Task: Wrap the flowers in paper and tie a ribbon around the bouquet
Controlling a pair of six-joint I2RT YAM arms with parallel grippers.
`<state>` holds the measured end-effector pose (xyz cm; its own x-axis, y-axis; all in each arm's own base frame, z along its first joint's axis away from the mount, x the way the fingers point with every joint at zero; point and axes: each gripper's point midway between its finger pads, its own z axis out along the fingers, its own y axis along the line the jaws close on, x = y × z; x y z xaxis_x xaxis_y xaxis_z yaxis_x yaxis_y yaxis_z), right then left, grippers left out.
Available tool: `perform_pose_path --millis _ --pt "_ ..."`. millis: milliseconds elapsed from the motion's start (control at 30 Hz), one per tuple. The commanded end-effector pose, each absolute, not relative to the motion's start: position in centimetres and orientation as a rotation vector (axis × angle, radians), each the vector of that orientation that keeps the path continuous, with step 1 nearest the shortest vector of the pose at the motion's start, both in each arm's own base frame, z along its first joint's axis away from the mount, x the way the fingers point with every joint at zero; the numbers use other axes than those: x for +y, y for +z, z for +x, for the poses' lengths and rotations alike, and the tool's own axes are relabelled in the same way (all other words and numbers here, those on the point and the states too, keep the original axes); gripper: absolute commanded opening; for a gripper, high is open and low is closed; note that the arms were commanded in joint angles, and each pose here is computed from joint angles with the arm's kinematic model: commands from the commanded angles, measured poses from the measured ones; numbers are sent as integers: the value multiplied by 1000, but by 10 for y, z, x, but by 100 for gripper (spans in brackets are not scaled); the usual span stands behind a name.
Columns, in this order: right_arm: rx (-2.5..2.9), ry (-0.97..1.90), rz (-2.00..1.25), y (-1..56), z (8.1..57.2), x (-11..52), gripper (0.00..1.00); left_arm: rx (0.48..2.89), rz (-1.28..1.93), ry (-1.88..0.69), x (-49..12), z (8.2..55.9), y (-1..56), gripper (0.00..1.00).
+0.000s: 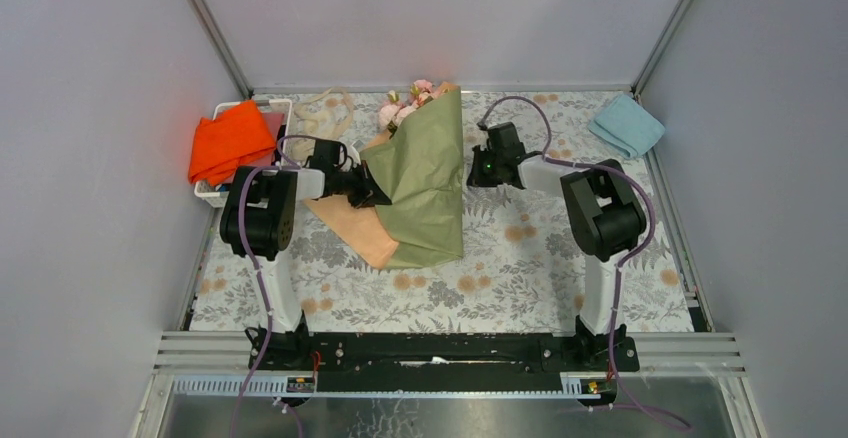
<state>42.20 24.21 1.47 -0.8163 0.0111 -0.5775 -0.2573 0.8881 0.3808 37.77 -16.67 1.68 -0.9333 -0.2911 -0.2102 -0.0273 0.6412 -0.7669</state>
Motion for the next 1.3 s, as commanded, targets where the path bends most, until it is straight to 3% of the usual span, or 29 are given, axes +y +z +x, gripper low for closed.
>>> perform_pose_path --millis 0,100,333,433,533,633,833,1233,1267 --pt "2478 416 -72 25 436 185 3 2589 -254 -1099 -158 378 7 0" --pt "2456 500 -158 38 422 192 13 2592 -251 -1105 -159 377 5 0" --pt "2451 1054 -90 58 349 240 62 2604 -263 -1106 -158 375 0 0" --pt "2472 1185 -42 48 326 249 67 2609 -269 -1114 -159 374 -2 0" --pt "2496 1246 -26 32 312 257 65 2609 -268 -1112 -159 375 -1 0" --pt "2482 1407 -28 30 299 274 57 2608 -268 -1103 -158 375 -1 0" --pt "2497 1438 59 20 274 267 1 2607 -241 -1062 -154 376 3 0" --pt "2675 1289 191 -3 178 235 0 2646 -162 -1033 -150 355 5 0" --pt "2688 1281 190 -3 175 234 5 2652 -154 -1045 -152 350 5 0"
